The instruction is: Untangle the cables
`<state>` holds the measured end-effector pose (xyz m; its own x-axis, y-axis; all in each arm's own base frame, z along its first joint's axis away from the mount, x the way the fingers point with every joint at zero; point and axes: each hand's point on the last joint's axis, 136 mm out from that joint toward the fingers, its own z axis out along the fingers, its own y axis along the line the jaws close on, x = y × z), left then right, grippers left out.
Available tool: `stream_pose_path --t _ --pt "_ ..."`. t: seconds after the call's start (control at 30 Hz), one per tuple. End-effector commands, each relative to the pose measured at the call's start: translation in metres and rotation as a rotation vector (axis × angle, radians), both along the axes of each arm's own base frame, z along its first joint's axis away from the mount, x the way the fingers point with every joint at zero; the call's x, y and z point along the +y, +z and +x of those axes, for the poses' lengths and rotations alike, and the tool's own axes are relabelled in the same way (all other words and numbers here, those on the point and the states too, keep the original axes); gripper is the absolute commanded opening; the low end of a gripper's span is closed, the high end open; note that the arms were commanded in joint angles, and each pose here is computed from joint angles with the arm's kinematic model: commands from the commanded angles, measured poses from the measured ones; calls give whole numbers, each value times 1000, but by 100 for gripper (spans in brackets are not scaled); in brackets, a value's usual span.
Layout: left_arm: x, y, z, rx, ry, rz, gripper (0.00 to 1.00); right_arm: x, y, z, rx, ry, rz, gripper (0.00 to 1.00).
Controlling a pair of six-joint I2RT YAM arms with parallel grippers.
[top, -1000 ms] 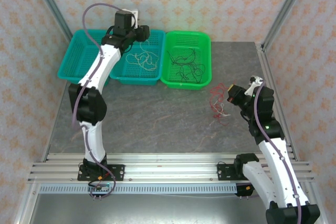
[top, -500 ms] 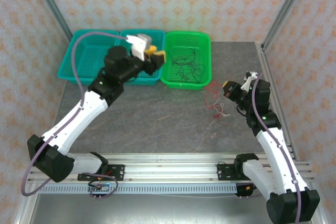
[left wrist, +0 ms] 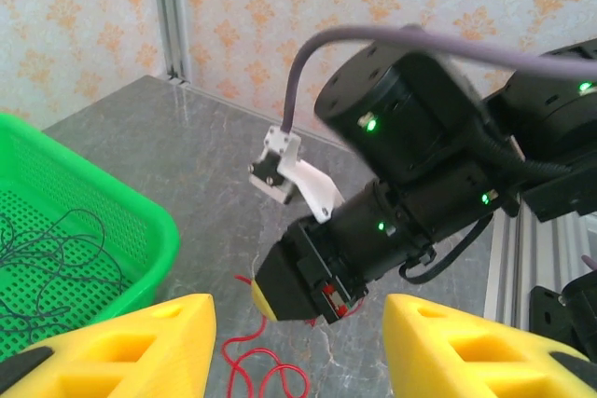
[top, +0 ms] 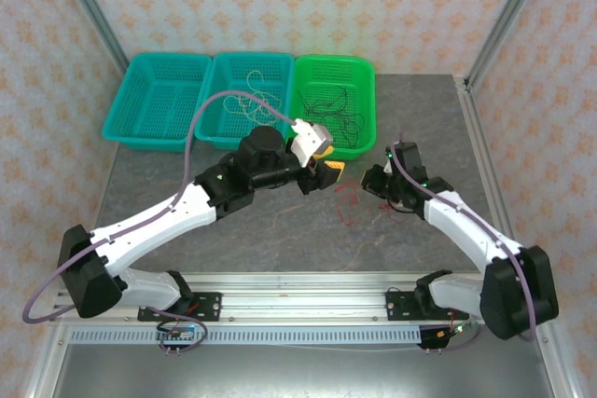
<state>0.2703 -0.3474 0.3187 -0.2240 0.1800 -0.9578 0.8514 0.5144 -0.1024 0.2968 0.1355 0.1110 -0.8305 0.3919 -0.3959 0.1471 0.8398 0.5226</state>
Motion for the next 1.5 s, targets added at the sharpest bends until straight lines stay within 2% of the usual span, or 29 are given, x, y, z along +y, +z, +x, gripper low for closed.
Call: stream_pose_path --t 0.0,0.13,0.27,0.4,0.6,0.77,0.8,0.87,0.93,1.07,1.1,1.33,1.4,1.47 --pt "-2 -1 7 -15 26 -6 51 -12 -16 -1 28 -58 -69 16" --pt "-1 -1 8 -24 30 11 51 -33 -6 -2 13 -116 -172 29" --pt "0 -4 10 -20 41 20 51 -82 13 -5 -52 -331 -306 38" --pt "1 -2 8 -13 43 16 51 -113 12 -3 -33 -479 -325 43" --pt "6 -3 7 -9 56 31 51 -114 -15 16 52 -448 -342 52" --pt "13 -5 8 -8 86 39 51 -103 -41 26 144 -400 -339 54" --pt "14 -6 8 -5 89 41 51 -101 -44 28 151 -393 -334 53" --pt "14 -7 7 1 90 40 51 -98 -49 32 158 -386 -322 45" --pt "15 -8 6 1 91 42 51 -95 -51 34 158 -381 -308 33" --pt "19 -9 6 -2 102 48 51 -96 -46 33 151 -387 -306 3" --pt "19 -9 6 -5 105 49 51 -97 -39 33 138 -392 -307 0" --pt "22 -11 7 -12 116 44 51 -109 48 28 -101 -407 -302 0" --pt "20 -10 9 -2 125 31 51 -96 71 27 -151 -308 -273 0" --pt "19 -8 12 12 141 23 51 -68 96 25 -201 -162 -172 0"
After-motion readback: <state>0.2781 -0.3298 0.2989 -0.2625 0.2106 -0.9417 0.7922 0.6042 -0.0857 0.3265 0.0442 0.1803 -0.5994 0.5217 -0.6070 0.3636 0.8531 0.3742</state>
